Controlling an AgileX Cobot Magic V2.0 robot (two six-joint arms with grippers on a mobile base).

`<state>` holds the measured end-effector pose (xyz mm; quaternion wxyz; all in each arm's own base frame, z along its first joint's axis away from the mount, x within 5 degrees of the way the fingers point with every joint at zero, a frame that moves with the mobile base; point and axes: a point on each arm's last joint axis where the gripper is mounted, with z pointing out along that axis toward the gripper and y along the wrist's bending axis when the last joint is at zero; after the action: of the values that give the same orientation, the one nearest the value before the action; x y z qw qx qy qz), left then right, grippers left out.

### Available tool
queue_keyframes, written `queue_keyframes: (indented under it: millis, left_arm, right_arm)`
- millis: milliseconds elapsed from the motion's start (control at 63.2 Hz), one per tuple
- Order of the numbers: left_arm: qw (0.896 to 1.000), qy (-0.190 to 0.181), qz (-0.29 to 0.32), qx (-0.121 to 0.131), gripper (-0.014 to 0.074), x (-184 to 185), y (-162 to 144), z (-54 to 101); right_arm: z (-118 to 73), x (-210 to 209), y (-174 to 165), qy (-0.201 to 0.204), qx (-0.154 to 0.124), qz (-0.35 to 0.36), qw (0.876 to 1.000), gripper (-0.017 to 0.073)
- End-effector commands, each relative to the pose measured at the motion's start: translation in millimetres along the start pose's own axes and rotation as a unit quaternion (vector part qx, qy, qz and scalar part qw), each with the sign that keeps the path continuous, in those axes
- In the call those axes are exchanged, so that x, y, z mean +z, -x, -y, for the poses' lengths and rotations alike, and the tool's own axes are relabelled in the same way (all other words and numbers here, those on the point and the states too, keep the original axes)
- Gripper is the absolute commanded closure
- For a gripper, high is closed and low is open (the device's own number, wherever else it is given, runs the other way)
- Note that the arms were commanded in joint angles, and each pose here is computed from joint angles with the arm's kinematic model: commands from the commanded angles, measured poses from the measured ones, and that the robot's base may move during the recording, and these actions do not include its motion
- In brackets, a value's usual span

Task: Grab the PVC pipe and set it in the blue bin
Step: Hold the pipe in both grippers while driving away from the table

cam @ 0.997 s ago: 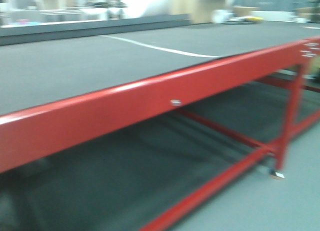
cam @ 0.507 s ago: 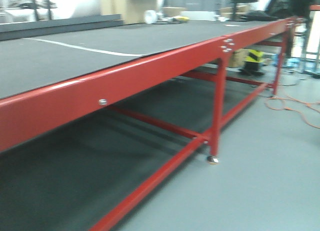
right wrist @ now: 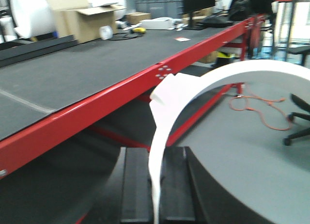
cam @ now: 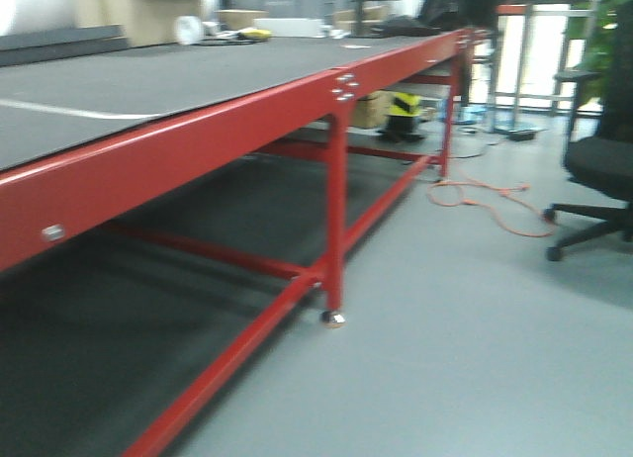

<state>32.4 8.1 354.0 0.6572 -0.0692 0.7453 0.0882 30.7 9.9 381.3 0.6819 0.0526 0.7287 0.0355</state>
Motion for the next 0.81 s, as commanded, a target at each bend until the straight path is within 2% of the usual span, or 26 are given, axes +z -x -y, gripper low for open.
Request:
queue_keyframes:
  millis: [0, 792]
  left_arm:
    - [1.0, 0.0, 0.014, -0.004, 0.0704, -1.2, 2.6, 0.1]
    - [1.0, 0.0, 0.014, -0.004, 0.0704, -1.2, 2.6, 0.1]
  right_arm:
    - [0.3, -0.1, 1.5, 0.0, -0.003, 0.01, 1.0, 0.0727]
    - [0.3, -0.1, 1.5, 0.0, -0.003, 0.01, 1.0, 0.0727]
